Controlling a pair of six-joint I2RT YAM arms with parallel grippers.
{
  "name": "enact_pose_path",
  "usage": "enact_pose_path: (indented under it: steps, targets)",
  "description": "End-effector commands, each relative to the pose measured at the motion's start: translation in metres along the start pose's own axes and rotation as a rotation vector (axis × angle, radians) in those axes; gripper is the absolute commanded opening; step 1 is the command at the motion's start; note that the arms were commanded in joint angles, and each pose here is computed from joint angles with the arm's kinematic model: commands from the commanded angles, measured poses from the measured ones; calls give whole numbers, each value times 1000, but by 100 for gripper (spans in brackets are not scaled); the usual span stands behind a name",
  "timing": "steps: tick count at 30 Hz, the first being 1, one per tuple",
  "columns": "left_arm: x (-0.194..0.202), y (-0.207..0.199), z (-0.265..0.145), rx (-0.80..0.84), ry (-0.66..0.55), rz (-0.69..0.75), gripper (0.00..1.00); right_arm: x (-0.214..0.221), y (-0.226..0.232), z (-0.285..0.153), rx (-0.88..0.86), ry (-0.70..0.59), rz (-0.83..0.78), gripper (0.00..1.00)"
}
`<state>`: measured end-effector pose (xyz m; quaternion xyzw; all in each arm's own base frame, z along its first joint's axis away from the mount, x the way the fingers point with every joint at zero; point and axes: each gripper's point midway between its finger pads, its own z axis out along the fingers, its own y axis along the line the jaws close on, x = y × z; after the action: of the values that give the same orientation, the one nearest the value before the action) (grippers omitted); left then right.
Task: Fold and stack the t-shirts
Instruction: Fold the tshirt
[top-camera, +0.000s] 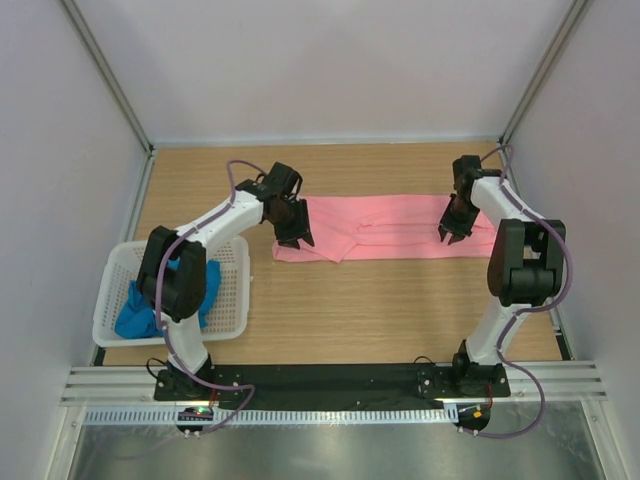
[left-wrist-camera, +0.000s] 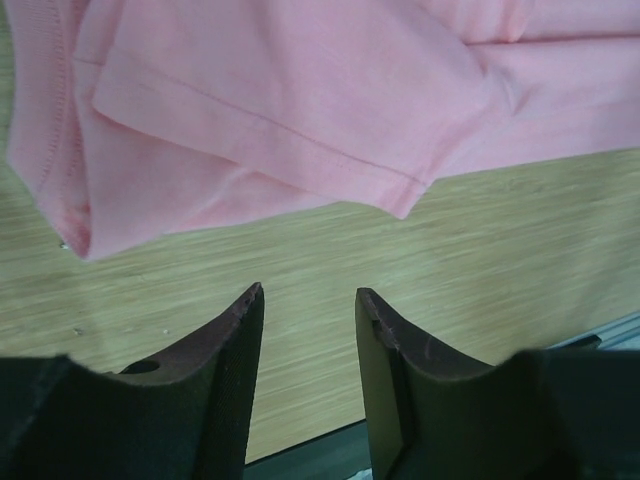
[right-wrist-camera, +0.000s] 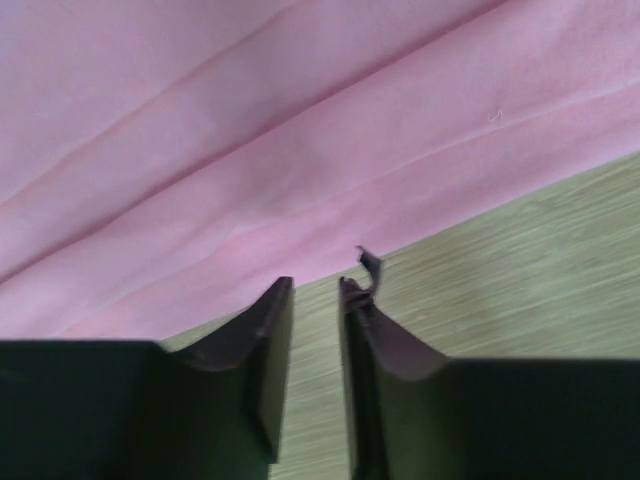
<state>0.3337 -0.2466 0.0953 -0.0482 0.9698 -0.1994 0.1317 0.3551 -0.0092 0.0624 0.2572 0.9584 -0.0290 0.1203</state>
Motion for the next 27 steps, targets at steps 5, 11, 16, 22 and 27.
enact_pose_path:
  steps: [5,11,16,22,27]
  targets:
    - [3,-10,15,39,41,27,39,0,37,2,-111,-50,-59,19]
    - [11,-5,9,42,44,41,39,7,51,17,-151,-29,-48,24]
    - [16,-5,3,50,54,70,42,8,60,22,-182,-7,-24,24]
    - [24,-10,2,88,89,57,56,-7,70,33,-189,-35,-31,25]
    - [24,-6,-1,68,81,61,56,-43,78,32,-154,-94,-42,29]
